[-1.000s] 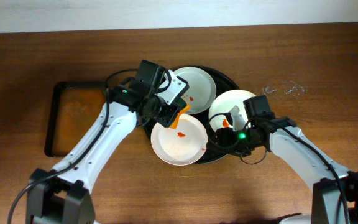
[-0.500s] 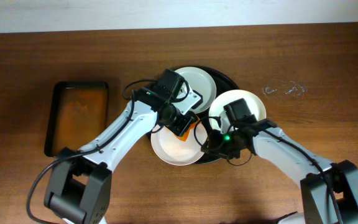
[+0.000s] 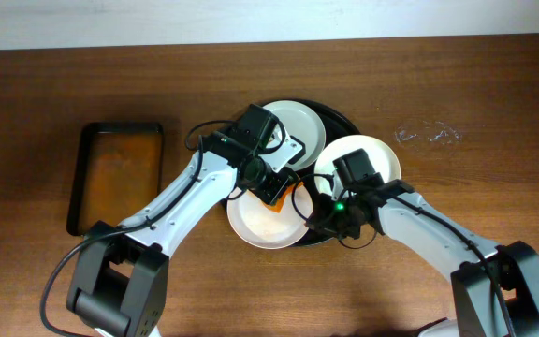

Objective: Clean dirty plates on tray and stack at the side
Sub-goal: 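Scrub the held plate with the sponge in the left gripper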

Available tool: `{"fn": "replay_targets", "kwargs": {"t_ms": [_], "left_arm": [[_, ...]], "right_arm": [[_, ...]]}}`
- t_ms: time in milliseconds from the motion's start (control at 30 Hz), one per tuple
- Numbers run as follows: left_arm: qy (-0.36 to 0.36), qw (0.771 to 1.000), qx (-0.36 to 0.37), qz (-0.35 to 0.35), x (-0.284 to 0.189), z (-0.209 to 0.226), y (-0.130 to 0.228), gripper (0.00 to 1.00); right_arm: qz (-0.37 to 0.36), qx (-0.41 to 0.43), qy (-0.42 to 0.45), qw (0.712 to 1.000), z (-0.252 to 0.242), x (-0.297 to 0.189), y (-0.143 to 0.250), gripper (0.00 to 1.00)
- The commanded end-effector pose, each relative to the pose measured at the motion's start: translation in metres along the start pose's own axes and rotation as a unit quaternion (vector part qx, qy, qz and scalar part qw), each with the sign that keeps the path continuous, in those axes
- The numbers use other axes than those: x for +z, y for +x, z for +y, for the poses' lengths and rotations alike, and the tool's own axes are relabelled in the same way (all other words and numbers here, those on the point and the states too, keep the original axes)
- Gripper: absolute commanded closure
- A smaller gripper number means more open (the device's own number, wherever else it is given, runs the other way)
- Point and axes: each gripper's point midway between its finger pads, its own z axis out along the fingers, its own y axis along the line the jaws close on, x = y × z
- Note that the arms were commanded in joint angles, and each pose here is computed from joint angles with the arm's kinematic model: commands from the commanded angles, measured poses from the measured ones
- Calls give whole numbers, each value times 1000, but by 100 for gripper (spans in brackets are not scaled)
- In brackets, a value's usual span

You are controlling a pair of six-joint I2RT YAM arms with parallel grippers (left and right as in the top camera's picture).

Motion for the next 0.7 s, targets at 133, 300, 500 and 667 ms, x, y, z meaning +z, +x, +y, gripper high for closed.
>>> {"fn": "replay_targets", "kwargs": {"t_ms": [133, 300, 500, 667], "left_arm": [[5, 1000, 1, -11, -3, -3, -9, 100], [5, 1000, 1, -11, -3, -3, -9, 100], [5, 1000, 1, -11, -3, -3, -9, 100], [-5, 1000, -9, -10, -3, 0, -8, 100]], "right_arm": [[-21, -3, 31, 999, 0, 5, -3, 77], [-31, -3, 43, 999, -2, 5, -5, 77], [-46, -17, 55, 997, 2, 9, -5, 76], [-50, -6, 48, 998, 5, 9, -7, 76]]}}
